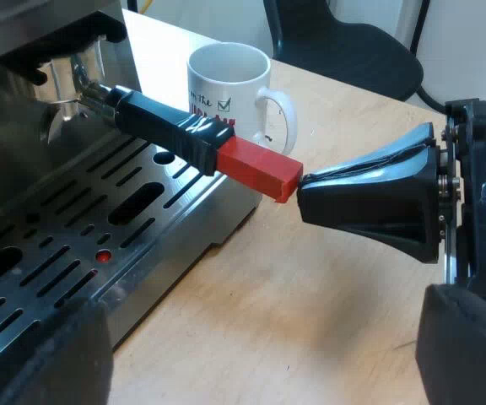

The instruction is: Grind coffee beans and then tamp

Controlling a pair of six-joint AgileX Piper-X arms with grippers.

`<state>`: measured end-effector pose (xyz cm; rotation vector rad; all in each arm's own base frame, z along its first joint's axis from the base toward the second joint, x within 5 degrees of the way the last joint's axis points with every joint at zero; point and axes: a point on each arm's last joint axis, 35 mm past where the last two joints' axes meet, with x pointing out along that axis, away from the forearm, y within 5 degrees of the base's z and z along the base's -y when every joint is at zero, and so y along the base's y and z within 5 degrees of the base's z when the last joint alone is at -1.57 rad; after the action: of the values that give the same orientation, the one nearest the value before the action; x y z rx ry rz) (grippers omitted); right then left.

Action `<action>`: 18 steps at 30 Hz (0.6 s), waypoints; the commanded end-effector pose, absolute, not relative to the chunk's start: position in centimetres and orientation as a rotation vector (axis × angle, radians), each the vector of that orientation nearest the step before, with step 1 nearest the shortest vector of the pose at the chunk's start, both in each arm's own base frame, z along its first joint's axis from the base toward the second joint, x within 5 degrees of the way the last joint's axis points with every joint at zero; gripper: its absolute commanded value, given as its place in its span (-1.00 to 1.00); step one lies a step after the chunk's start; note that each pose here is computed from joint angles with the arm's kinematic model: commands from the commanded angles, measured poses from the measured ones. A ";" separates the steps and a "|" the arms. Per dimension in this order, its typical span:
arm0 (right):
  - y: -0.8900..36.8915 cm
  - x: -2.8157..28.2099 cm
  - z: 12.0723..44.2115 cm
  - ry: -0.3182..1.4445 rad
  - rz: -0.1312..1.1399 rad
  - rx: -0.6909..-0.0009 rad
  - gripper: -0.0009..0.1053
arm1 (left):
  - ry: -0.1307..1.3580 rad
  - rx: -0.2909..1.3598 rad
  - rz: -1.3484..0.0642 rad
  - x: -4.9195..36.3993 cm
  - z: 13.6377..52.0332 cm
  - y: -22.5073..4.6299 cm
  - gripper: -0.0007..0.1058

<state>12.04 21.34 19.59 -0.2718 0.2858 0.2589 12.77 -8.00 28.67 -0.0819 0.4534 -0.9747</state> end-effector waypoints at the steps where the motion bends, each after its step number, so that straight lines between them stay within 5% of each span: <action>1: 21.1 12.5 20.0 0.252 0.186 -0.257 -0.98 | 0.445 -0.092 -0.991 12.7 28.8 -8.1 0.50; 18: 20.9 12.9 19.9 0.259 0.176 -0.253 -0.98 | 0.445 -0.092 -0.991 12.7 28.8 -8.1 0.50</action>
<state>12.15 21.18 19.46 -0.2743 0.2893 0.2533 12.77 -8.00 28.67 -0.0819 0.4534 -0.9747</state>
